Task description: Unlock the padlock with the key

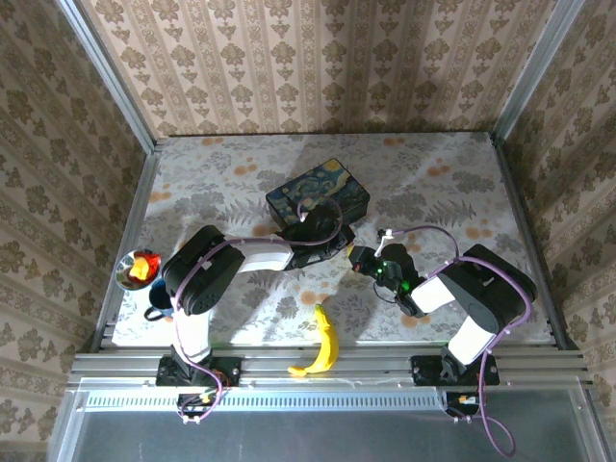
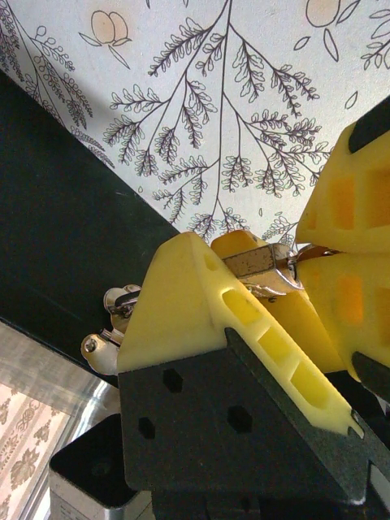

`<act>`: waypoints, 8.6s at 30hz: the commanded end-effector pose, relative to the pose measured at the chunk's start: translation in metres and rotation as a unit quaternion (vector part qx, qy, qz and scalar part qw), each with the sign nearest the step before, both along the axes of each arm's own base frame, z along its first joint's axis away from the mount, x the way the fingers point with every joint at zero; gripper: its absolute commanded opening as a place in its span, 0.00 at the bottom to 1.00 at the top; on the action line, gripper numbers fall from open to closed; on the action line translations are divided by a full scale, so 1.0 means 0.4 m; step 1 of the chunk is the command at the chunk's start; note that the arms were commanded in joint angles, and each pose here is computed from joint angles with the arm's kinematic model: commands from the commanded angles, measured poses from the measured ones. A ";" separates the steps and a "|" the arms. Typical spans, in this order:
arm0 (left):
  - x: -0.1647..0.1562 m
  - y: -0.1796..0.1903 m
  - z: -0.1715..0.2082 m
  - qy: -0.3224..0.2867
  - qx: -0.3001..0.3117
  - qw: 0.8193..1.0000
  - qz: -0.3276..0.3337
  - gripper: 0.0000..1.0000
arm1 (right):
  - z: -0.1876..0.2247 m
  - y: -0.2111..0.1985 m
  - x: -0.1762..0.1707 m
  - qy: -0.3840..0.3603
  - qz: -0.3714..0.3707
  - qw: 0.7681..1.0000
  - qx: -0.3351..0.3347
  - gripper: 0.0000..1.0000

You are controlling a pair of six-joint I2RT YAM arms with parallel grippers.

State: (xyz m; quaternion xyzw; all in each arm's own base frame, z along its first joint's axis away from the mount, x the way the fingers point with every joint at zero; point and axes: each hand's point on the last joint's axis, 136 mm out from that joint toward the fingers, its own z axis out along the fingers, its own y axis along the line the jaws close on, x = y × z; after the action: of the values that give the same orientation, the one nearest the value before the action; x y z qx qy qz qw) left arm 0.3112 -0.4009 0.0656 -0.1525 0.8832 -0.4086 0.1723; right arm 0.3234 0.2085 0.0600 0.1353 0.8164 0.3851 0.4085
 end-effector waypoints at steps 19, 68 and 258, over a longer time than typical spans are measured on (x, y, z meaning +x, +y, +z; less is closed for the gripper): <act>-0.073 -0.057 -0.014 0.046 -0.035 0.997 -0.051 0.00 | 0.035 0.014 0.090 -0.035 0.000 0.999 -0.035 0.00; -0.040 -0.004 -0.040 0.034 -0.006 0.999 -0.015 0.00 | 0.104 -0.093 -0.068 0.024 0.007 0.997 -0.076 0.24; -0.093 0.165 -0.046 0.066 0.004 0.998 0.003 0.00 | 0.013 0.075 -0.020 -0.074 0.156 0.872 -0.457 0.34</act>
State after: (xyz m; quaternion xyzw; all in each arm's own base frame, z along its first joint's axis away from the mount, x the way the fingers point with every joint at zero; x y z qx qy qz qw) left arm 0.2922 -0.3561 0.0770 -0.1542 0.8704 -0.4402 0.1576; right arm 0.3070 0.2422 0.0642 -0.2090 0.8856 0.0821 0.4066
